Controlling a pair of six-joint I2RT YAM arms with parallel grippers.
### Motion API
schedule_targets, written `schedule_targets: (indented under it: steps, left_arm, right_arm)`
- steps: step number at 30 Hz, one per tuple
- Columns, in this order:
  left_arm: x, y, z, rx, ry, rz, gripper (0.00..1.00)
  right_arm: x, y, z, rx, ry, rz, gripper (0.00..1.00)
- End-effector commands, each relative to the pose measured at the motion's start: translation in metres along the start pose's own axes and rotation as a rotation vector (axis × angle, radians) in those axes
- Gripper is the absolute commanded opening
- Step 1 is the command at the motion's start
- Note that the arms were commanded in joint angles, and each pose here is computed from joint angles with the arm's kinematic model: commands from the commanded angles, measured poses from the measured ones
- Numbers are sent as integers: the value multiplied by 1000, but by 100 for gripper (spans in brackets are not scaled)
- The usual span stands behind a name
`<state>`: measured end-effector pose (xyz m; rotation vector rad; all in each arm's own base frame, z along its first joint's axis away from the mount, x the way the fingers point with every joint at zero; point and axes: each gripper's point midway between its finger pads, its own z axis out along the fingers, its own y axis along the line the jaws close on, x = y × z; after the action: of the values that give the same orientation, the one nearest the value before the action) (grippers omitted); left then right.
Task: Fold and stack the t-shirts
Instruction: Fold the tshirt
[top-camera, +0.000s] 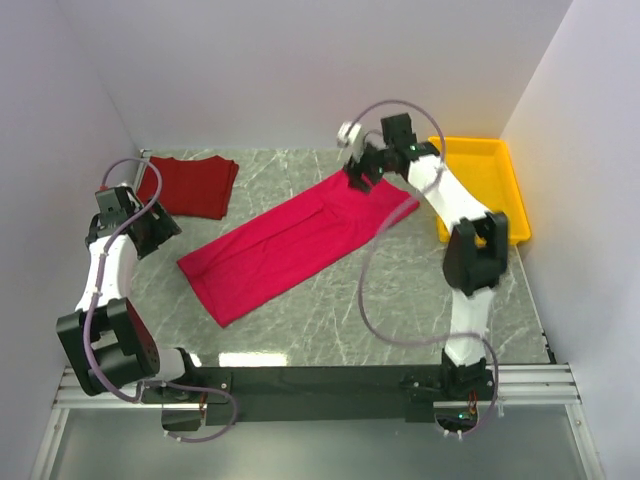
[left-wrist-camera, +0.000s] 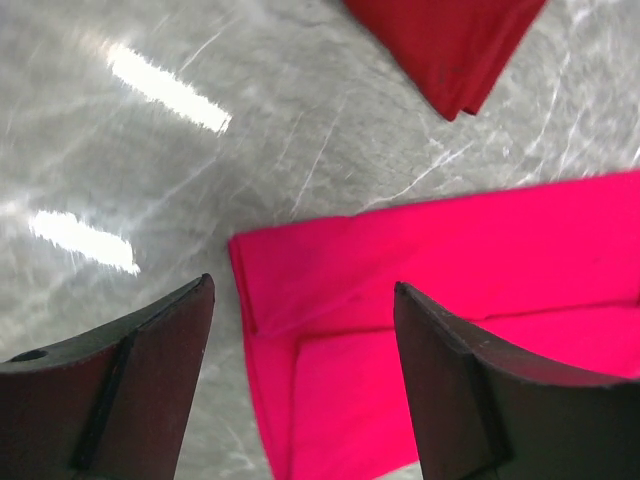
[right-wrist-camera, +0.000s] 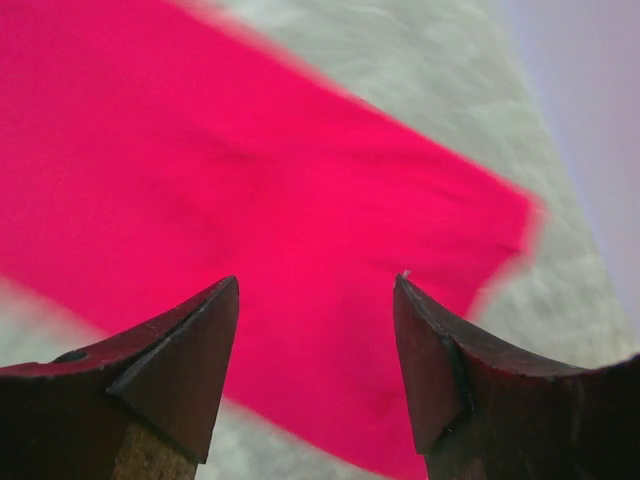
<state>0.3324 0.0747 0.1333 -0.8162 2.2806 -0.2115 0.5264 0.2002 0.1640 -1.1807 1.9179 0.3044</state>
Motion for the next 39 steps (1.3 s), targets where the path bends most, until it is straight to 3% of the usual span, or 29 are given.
schedule_targets:
  steps: [1, 4, 8, 14, 21, 26, 39]
  left_arm:
    - [-23, -20, -3, 108, -60, 201, 77]
    - [-29, -13, -4, 78, -83, 273, 78]
    - [-36, -5, -13, 17, -103, 254, 78]
    - [-53, 2, -56, -55, -199, 11, 79]
    - [-58, -4, -105, -26, -307, -132, 78]
    - [-66, 12, -124, -145, -335, -135, 78]
    - [-66, 6, -123, -119, -322, -140, 78]
  right_arm:
    - [-29, 191, -64, -622, -223, -407, 70]
    - [-6, 281, -81, -790, -204, -558, 70]
    - [-3, 351, -71, -798, -157, -692, 68]
    - [-48, 411, -27, -667, -238, -748, 65]
    - [-60, 487, 18, -618, -208, -791, 61]
    - [-68, 496, 47, -513, -176, -748, 59]
    - [-56, 500, 81, -469, -92, -695, 56]
